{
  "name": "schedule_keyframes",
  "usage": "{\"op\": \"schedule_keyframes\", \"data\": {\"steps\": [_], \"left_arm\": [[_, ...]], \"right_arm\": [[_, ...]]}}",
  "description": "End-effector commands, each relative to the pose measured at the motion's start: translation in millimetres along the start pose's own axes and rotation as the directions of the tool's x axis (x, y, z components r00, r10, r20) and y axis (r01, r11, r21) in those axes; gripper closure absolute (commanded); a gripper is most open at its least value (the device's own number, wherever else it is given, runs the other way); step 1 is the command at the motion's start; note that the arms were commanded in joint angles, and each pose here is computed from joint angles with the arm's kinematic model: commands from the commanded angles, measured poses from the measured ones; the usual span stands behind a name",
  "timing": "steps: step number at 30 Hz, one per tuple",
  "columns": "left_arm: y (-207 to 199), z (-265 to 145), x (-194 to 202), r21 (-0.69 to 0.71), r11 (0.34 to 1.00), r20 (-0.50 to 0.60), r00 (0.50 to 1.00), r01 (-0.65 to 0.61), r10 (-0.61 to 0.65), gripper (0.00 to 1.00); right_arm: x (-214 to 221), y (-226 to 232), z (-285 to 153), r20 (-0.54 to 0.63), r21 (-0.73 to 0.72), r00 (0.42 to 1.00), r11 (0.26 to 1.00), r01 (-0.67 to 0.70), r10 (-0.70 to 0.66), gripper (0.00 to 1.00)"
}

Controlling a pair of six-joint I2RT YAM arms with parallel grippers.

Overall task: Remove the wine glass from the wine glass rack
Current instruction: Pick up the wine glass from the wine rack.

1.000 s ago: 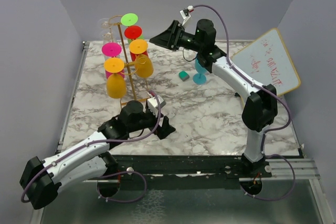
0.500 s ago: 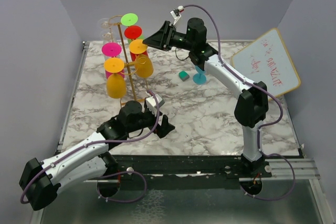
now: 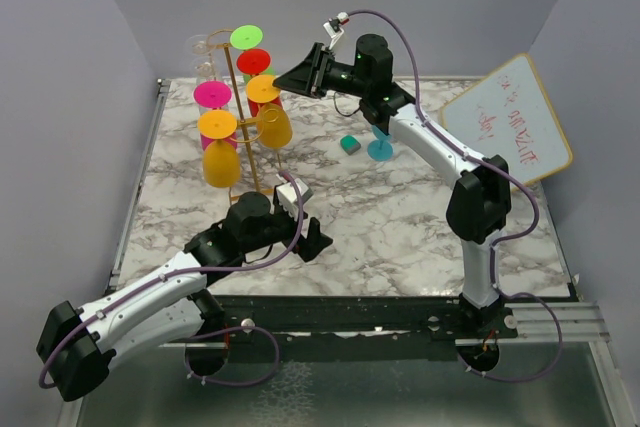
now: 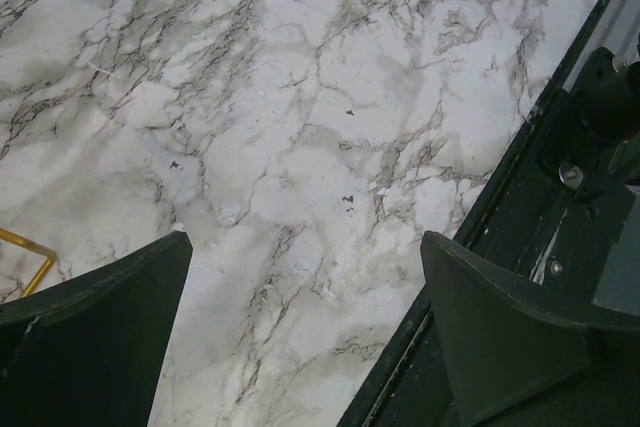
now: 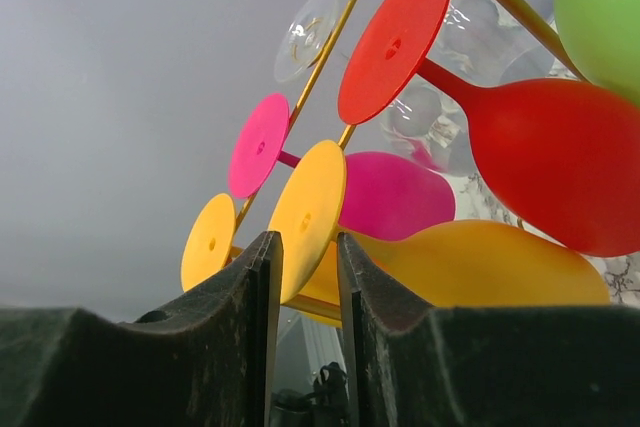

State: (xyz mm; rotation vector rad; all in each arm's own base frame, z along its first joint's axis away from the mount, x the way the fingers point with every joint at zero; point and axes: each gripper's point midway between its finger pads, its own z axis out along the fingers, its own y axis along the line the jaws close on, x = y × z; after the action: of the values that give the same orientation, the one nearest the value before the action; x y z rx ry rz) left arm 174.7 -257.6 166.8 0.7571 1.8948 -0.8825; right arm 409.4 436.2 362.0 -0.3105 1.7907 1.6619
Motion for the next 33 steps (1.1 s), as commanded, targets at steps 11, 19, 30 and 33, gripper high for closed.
{"op": "schedule_keyframes", "data": {"steps": [11,19,30,33], "left_arm": [[4.6,-0.1,1.0,-0.027,1.000,-0.014,1.000,-0.004,0.003,0.01],[4.6,-2.7,-1.2,-0.029,1.000,-0.001,1.000,-0.011,0.011,0.01],[5.9,-1.7,0.9,-0.034,0.999,-0.013,1.000,-0.012,0.012,0.01],[7.6,-1.3,2.8,-0.043,0.999,-0.020,1.000,-0.010,0.009,0.01]], "right_arm": [[7.5,7.9,3.6,-0.049,-0.030,0.998,0.999,-0.027,0.026,0.78],[10.6,5.3,7.1,-0.072,-0.037,0.996,0.998,-0.049,0.046,0.72],[8.6,7.8,4.3,-0.064,-0.018,0.997,0.998,-0.054,0.053,0.82],[6.6,17.0,0.7,-0.052,-0.040,0.996,0.997,-0.069,0.067,0.83]]}}
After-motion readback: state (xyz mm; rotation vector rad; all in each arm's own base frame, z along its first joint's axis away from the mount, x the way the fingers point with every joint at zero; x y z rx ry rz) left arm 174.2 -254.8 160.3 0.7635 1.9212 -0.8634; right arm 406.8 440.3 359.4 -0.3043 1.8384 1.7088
